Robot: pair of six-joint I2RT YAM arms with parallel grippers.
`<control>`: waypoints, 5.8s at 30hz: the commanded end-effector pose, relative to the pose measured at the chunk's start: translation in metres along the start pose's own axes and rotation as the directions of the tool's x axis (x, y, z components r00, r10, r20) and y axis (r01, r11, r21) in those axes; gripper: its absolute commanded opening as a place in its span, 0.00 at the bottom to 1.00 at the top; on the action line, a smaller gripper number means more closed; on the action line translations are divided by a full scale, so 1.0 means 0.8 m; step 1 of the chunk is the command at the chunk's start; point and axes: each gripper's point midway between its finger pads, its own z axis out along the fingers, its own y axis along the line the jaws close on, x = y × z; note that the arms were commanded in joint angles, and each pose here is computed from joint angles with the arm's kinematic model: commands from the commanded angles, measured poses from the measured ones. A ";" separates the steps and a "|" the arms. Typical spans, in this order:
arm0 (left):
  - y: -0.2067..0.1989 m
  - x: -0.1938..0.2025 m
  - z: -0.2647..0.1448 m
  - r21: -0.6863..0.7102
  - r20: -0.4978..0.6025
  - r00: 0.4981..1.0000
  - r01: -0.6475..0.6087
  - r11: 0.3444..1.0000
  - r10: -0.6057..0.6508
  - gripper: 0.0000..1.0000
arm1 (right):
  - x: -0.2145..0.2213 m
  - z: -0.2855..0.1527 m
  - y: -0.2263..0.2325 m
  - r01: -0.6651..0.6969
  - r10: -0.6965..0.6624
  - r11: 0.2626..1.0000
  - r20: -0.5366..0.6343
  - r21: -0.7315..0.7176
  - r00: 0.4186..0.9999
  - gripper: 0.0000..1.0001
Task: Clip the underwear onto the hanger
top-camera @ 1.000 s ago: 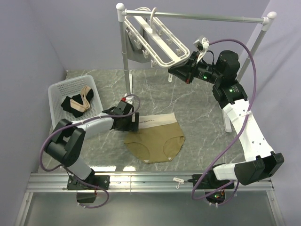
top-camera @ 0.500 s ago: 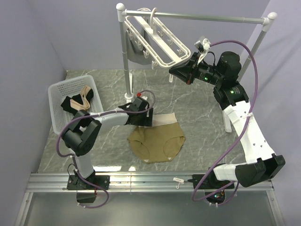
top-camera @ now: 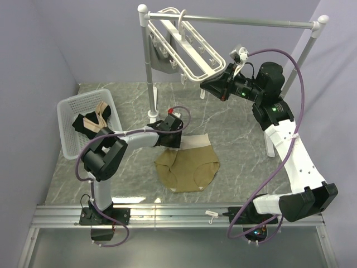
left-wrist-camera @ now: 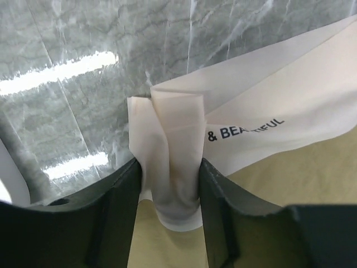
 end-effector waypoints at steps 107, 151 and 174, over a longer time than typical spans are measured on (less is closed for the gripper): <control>-0.199 -0.246 -0.386 0.311 0.942 0.318 -0.717 0.624 -0.104 0.00 | 0.022 0.007 0.013 -0.175 0.177 0.984 0.042 -0.044 0.983 0.00; -0.204 -0.262 -0.398 0.316 0.944 0.303 -0.705 0.634 -0.134 0.00 | 0.024 0.005 0.009 -0.187 0.188 0.982 0.022 -0.010 0.982 0.54; -0.165 -0.255 -0.382 0.301 0.933 0.354 -0.666 0.682 -0.066 0.02 | 0.016 -0.051 0.034 -0.105 0.103 0.992 0.032 0.068 0.994 0.86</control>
